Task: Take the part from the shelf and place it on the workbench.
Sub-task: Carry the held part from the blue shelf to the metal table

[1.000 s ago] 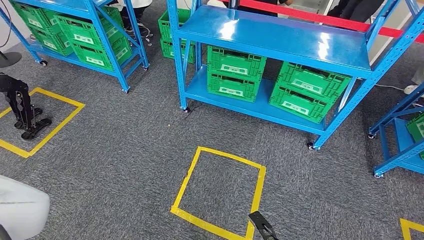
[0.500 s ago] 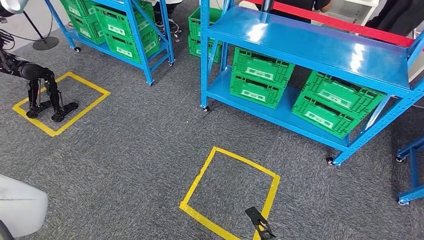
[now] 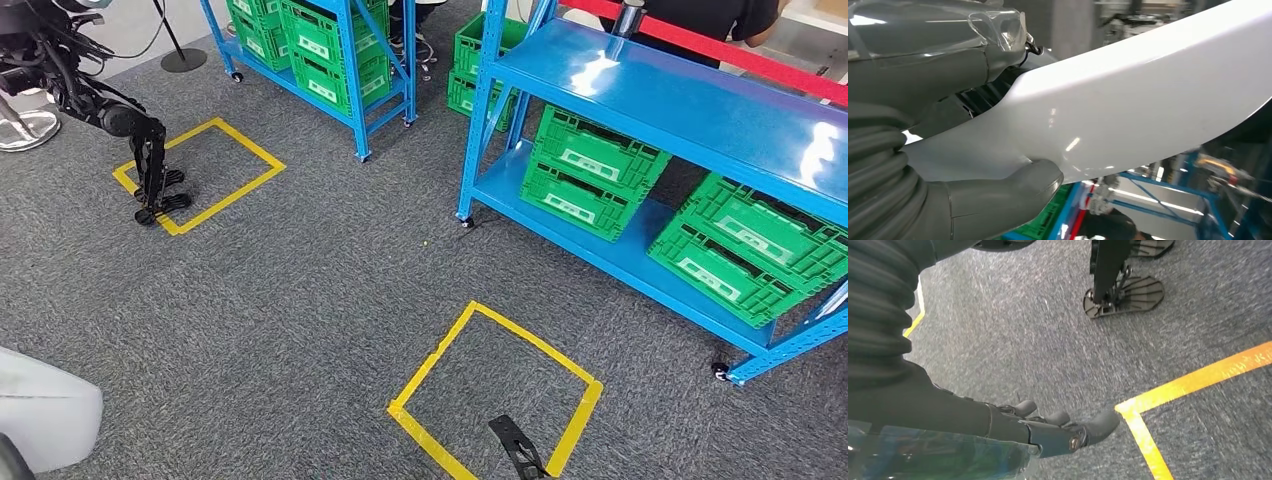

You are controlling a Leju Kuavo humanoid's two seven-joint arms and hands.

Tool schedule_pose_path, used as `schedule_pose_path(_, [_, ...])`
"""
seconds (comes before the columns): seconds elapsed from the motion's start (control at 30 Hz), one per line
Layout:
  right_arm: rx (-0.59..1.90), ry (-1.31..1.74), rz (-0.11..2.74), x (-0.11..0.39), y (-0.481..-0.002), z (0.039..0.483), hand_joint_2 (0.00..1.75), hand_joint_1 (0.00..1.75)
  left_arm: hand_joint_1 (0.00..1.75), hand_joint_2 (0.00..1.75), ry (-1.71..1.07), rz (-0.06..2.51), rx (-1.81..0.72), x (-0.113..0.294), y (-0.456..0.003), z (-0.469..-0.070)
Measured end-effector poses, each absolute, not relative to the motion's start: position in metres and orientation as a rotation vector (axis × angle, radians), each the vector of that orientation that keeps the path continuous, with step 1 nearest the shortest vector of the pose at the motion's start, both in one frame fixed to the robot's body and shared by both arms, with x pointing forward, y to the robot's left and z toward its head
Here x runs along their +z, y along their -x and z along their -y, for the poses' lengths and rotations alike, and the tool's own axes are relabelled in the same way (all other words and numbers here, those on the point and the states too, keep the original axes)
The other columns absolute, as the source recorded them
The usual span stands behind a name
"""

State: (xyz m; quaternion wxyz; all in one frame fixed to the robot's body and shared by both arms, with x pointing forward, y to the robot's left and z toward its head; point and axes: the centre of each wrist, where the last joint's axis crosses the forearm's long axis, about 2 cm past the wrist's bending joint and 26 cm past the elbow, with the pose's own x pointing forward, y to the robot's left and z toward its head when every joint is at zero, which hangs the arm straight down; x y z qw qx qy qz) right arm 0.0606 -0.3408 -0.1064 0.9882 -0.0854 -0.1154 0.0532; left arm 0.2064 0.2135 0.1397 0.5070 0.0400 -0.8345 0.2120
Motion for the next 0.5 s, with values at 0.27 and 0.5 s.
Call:
schedule_pose_path(0.27, [0.099,0.226,0.308,-0.103,-0.072,0.355,1.75,0.0,1.75,1.75,-0.048,1.954,0.582,0.139,-0.205,-0.214])
schedule_pose_path(0.5, [0.041,0.262,0.31,-0.105,-0.054,0.36,1.75,0.0,1.75,1.75,0.019,1.954,0.519,0.145,-0.198,-0.213])
